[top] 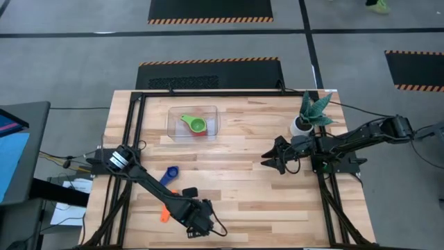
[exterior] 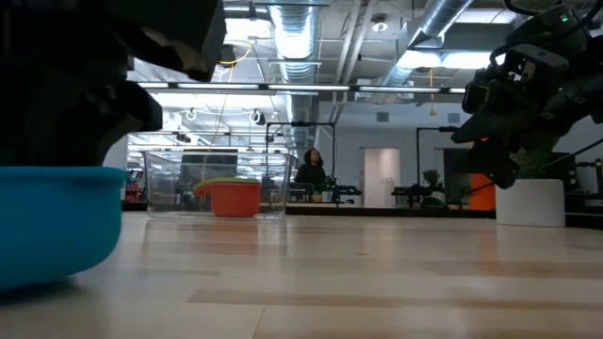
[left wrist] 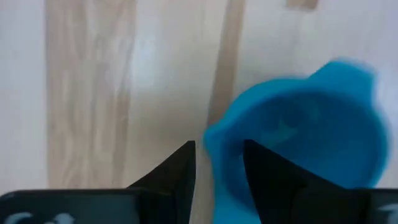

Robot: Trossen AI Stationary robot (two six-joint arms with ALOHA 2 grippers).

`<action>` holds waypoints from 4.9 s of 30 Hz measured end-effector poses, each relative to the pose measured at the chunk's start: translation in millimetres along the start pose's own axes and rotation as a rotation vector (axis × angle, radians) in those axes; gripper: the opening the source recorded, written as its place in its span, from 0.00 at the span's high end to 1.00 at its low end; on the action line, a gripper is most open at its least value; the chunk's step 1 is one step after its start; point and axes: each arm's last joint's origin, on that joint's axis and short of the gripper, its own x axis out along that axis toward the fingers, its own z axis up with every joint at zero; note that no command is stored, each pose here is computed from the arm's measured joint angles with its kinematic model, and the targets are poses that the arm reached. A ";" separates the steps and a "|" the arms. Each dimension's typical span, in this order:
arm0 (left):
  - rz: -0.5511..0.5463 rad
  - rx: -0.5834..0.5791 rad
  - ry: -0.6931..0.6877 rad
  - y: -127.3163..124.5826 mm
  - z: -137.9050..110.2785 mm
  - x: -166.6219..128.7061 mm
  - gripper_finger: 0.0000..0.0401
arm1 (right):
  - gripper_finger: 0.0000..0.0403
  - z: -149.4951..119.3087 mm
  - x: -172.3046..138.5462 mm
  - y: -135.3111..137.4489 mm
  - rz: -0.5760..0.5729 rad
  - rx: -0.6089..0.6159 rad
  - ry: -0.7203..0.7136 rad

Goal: Nest measuring cups in basket
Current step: Stack the light blue measuring cup into the green measuring cup in the transparent bin, then stack the orange measuring cup into the light blue measuring cup in the transparent bin

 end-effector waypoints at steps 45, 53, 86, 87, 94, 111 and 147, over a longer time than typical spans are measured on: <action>0.261 0.270 0.144 370.7 98.9 -88.5 1.00 | 0.37 0.5 0.0 0.3 0.003 0.050 -0.005; 0.241 0.246 0.194 371.7 96.9 -72.1 1.00 | 0.37 0.2 0.0 0.1 0.000 0.053 -0.003; -0.070 -0.300 0.195 325.1 104.7 -140.4 0.82 | 0.37 0.0 0.0 0.0 -0.001 0.049 -0.001; -0.125 -0.348 0.157 315.8 104.6 -148.5 0.82 | 0.37 0.1 0.0 -0.1 -0.001 0.049 -0.001; -0.167 -0.236 0.066 237.2 69.0 -200.7 0.82 | 0.37 -0.9 0.4 -0.8 -0.009 0.054 0.009; 0.154 -0.557 -0.007 108.8 -78.5 -177.2 0.82 | 0.37 -2.2 0.5 -1.8 -0.019 0.053 0.020; -0.021 -0.772 -0.024 11.8 -47.4 -61.6 0.82 | 0.37 -3.7 0.4 -2.9 -0.031 0.053 0.035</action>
